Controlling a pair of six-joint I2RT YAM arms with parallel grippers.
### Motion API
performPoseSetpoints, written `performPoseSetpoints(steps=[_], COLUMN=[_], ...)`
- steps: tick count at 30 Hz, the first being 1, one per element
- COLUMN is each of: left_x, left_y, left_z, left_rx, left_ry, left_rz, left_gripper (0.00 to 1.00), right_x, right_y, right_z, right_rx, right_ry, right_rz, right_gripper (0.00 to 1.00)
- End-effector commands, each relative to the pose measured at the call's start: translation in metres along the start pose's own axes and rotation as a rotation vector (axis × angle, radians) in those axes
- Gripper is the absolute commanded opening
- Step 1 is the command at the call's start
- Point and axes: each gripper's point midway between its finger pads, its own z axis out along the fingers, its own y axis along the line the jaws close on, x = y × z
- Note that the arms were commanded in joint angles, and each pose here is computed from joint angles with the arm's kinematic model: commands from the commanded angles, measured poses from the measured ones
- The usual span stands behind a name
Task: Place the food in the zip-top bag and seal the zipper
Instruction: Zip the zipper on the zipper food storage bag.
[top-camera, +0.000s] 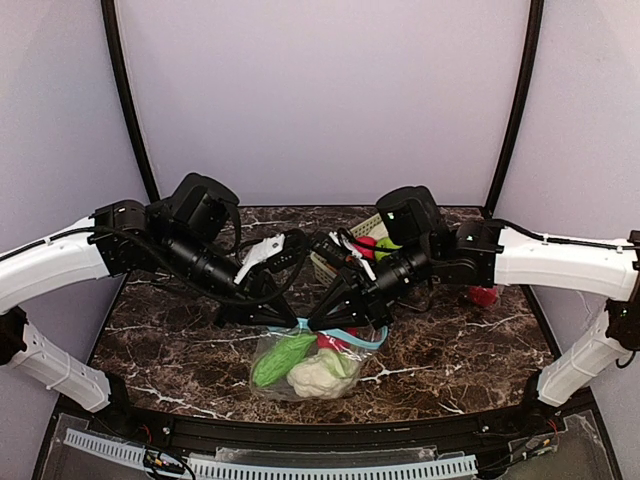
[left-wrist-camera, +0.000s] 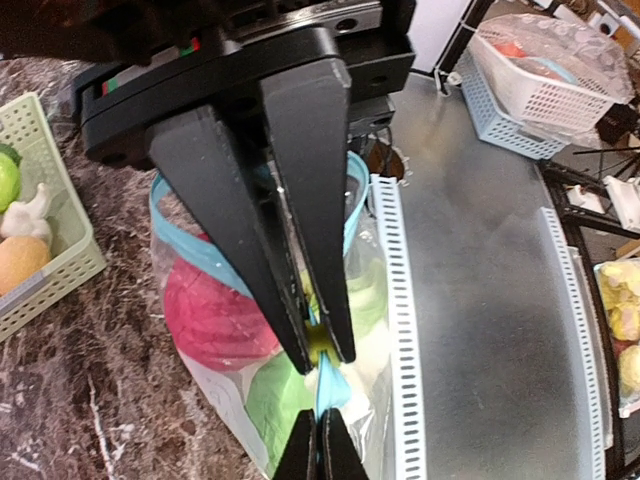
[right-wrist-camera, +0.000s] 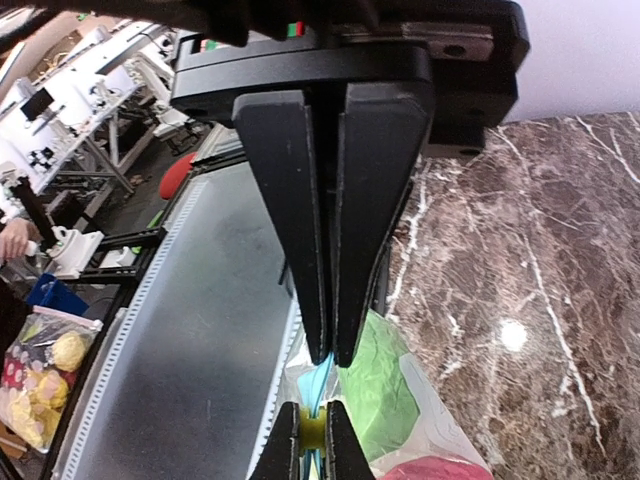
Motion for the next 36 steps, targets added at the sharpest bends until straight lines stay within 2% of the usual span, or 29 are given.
performPoseSetpoints(steps=[1, 13, 31, 36], left_x=[0.015, 0.039, 0.056, 0.065], left_y=[0.016, 0.052, 0.088, 0.095], left_z=[-0.024, -0.031, -0.050, -0.048], left_rx=[-0.170, -0.370, -0.520, -0.549], left_ry=[0.085, 0.189, 0.176, 0.207], left_rz=[0.060, 0.068, 0.017, 0.003], left_gripper=[0.01, 0.01, 0.01, 0.01], right_x=[0.032, 0.058, 0.084, 0.091], right_y=[-0.021, -0.047, -0.056, -0.058], right_z=[-0.018, -0.036, -0.048, -0.046], right_rx=[0.179, 0.381, 0.475, 0.481], right_ry=[0.139, 0.238, 0.305, 0.323], right_rz=[0.092, 0.124, 0.175, 0.189], right_gripper=[0.00, 0.00, 0.00, 0.00])
